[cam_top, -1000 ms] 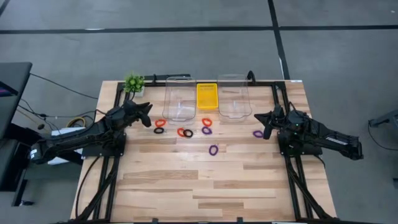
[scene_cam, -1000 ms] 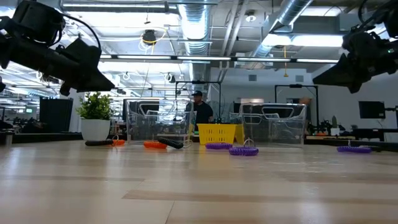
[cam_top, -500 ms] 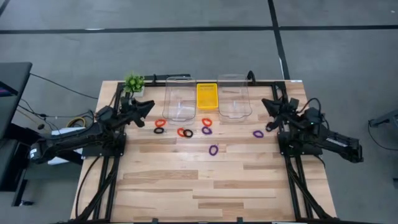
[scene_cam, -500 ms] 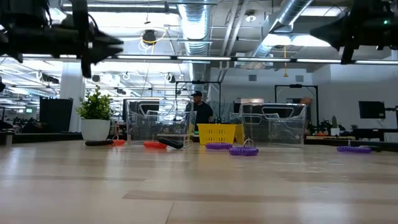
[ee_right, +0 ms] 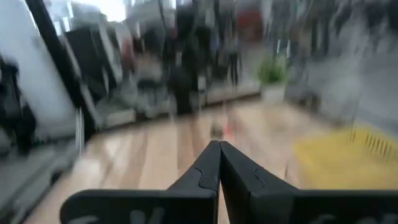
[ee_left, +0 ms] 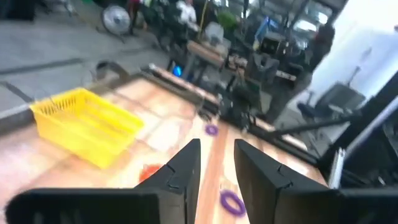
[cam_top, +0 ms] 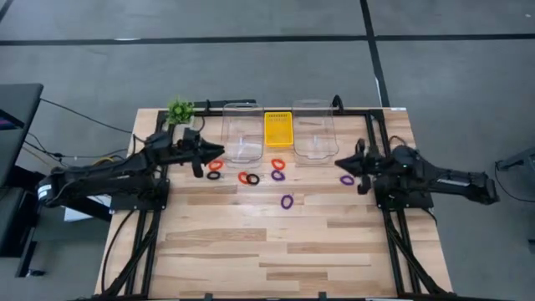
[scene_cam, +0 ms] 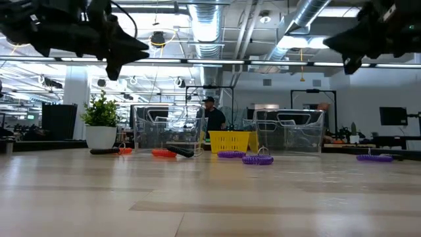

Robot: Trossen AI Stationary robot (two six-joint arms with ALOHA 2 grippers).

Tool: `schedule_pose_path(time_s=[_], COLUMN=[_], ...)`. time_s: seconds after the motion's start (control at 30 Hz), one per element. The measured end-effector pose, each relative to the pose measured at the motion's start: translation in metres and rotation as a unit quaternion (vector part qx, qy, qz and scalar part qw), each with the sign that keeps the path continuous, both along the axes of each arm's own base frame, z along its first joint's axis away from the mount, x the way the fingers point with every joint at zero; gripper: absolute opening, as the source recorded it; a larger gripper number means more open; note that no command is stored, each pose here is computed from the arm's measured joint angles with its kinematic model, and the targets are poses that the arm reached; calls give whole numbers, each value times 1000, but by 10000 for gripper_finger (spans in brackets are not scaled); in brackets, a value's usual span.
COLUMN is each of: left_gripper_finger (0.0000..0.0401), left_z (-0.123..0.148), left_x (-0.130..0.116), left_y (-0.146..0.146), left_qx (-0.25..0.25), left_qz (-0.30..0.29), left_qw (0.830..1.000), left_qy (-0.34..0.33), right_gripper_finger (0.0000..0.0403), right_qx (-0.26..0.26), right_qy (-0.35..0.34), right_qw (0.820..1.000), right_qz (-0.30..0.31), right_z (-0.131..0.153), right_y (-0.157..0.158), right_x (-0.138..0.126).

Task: Sort spring keychains
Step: Put the top right purple spring keychain into the right transparent bin

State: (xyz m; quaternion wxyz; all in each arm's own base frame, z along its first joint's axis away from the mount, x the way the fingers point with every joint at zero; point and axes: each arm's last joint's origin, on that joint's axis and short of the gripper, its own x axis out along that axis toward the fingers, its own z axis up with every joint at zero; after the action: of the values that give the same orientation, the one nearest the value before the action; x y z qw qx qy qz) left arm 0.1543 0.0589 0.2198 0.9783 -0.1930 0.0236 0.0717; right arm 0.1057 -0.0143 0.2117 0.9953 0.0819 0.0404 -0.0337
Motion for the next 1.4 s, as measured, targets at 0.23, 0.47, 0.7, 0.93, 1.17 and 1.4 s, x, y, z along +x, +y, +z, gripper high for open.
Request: schedule_pose_path(time_s=[0.23,0.47,0.7,0.93,1.17,1.4], left_gripper_finger=[95,95,95,95,95,95], left_z=[0,0,1,1,1,1], left_x=[2,2,2,2,2,2], left_y=[0,0,0,0,0,0], left_qx=[7,8,9,9,9,9], left_qz=[-11,-11,-11,-11,-11,-11], left_qw=[1000,1000,1000,1000,1000,1000], left_qy=[8,8,6,6,6,6], right_gripper_finger=[0,0,0,0,0,0], right_qx=[41,75,158,228,249,235], right_qy=[246,342,468,478,516,571], right_qw=[968,935,858,825,787,753], right_qz=[-31,-45,-143,-198,-227,-228], right_z=[11,15,-11,-22,-33,-48], right_y=[1,-1,-7,-11,-11,-8], right_x=[12,34,37,46,49,55])
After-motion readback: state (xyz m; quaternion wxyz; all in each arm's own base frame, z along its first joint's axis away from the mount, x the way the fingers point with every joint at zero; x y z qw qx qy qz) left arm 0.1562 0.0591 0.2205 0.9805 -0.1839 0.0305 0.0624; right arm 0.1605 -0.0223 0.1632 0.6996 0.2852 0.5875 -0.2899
